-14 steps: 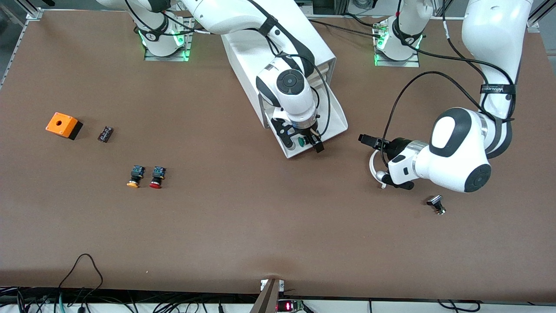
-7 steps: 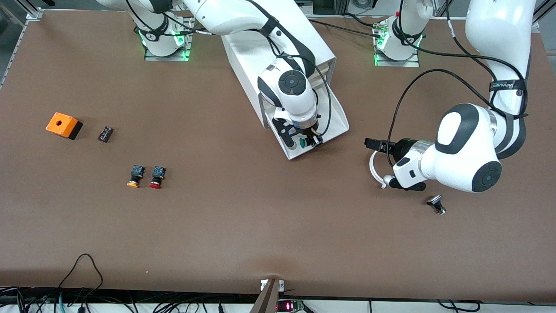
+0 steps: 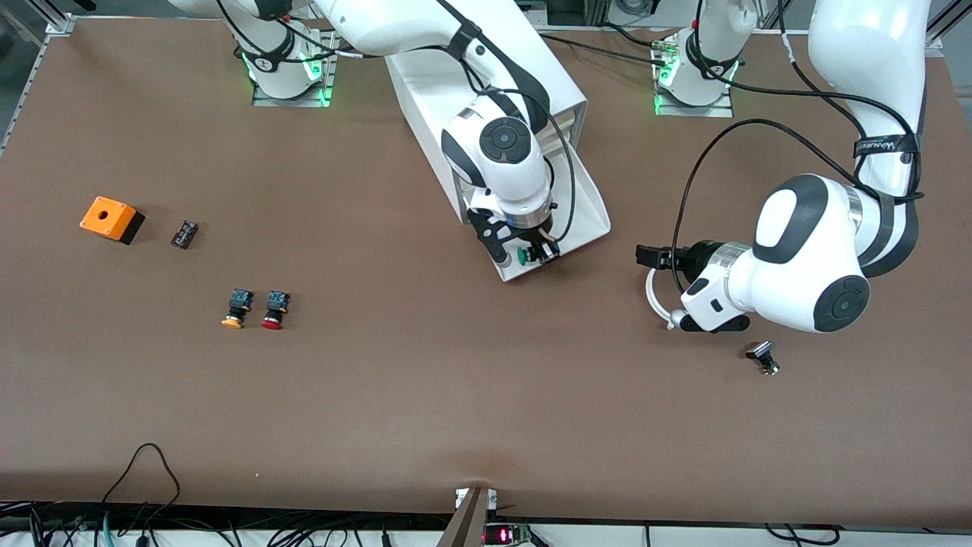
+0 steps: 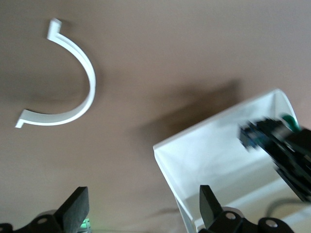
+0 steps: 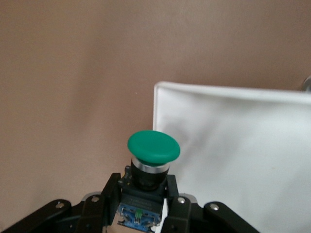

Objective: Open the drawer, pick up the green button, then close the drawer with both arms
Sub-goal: 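Lift the green button out of the drawer with the right gripper, then move the button with the right gripper while the left gripper shuts the drawer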

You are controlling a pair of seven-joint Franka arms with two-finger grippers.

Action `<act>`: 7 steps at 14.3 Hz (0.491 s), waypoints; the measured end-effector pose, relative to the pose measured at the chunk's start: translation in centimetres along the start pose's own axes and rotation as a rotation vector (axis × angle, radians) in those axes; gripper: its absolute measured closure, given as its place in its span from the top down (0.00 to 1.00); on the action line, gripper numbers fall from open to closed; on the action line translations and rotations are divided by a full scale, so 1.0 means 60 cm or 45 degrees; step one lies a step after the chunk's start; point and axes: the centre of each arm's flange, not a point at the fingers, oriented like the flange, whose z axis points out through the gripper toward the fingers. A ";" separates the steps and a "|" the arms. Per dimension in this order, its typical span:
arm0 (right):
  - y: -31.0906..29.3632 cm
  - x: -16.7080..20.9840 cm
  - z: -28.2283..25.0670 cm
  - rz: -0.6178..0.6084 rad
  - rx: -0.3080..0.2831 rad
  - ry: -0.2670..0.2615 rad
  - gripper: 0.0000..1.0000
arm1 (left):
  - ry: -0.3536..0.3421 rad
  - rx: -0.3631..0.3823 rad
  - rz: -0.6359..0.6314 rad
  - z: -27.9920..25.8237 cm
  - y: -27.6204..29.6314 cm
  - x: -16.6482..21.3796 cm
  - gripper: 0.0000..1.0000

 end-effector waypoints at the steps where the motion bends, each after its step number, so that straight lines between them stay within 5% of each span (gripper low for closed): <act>1: -0.010 0.016 -0.032 -0.054 0.000 -0.001 0.42 | 0.031 0.021 -0.052 -0.001 0.010 0.000 1.00; 4: -0.026 0.078 -0.099 -0.301 -0.027 -0.003 0.42 | 0.106 0.108 -0.198 0.022 0.068 -0.007 1.00; 7: -0.018 0.156 -0.116 -0.617 -0.179 -0.019 0.42 | 0.193 0.143 -0.285 0.078 0.121 -0.004 1.00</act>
